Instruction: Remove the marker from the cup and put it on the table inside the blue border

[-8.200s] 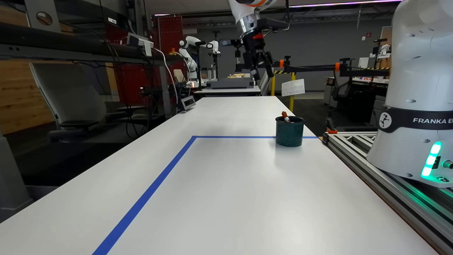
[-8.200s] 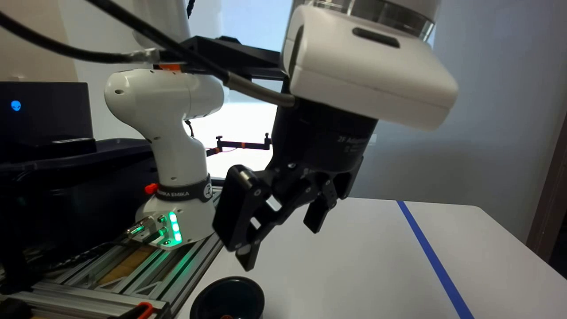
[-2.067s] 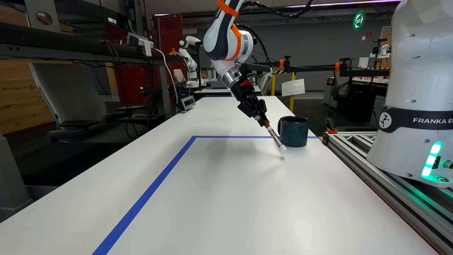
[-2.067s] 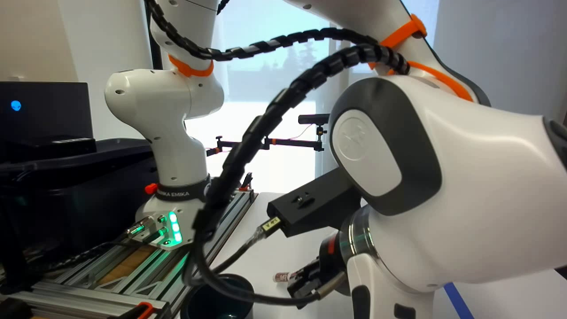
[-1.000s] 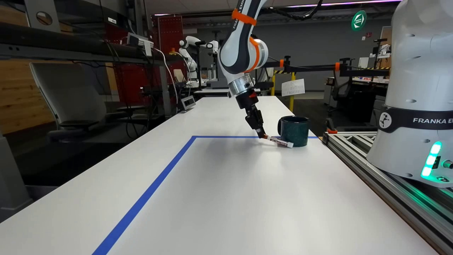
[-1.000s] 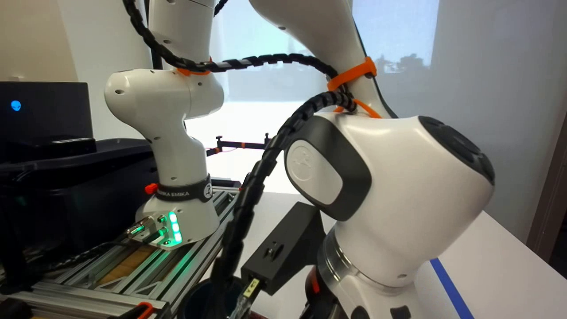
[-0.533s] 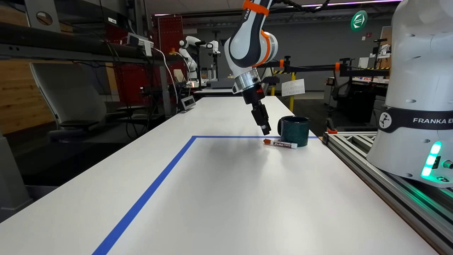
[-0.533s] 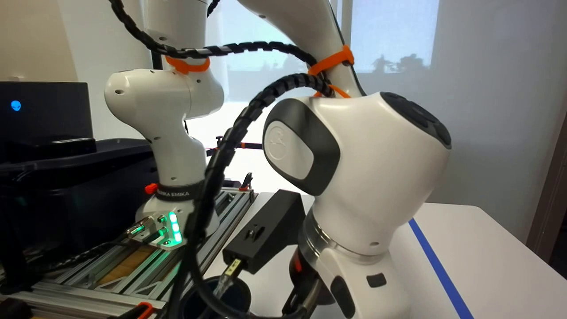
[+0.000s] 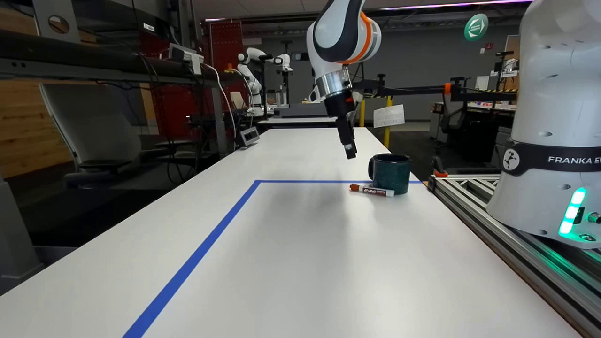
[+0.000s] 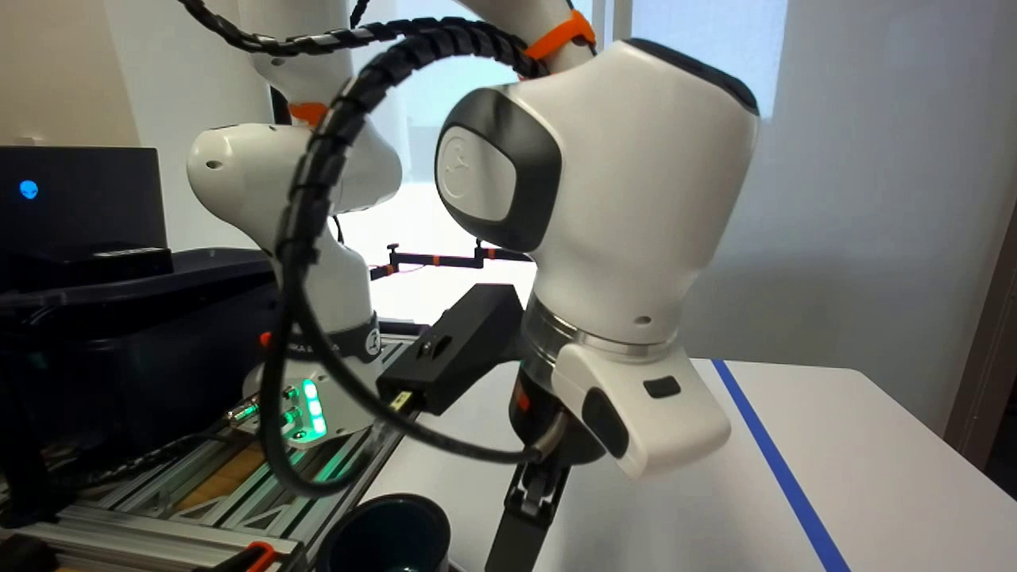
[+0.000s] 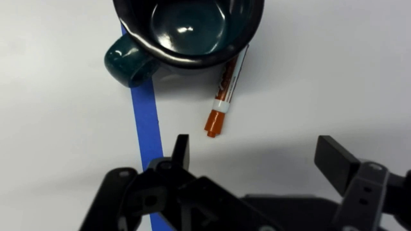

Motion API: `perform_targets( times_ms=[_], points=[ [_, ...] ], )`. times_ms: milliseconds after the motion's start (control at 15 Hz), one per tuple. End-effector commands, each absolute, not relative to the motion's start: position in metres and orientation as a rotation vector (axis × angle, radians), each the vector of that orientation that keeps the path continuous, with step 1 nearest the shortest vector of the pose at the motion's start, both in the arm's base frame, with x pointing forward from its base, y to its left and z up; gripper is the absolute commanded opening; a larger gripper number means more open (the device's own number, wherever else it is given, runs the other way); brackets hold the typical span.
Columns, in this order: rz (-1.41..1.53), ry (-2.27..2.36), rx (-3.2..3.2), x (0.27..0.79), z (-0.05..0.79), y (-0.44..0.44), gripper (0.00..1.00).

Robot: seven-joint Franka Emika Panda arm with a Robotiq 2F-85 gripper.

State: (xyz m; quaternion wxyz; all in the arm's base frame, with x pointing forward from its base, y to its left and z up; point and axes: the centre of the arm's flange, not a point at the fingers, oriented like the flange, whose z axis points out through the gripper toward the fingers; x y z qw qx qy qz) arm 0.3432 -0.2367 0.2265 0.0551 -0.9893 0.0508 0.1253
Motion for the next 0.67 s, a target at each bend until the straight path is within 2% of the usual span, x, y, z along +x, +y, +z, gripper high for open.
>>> perform_targets(
  times_ms=[0,400,600],
  points=[
    [0.287,-0.037,-2.959,0.31,0.261,-0.224,1.0],
    [0.134,-0.449,-2.941,0.265,0.283,-0.189,1.0],
    [0.037,-0.402,-2.993,0.263,0.29,-0.178,1.0]
  ],
)
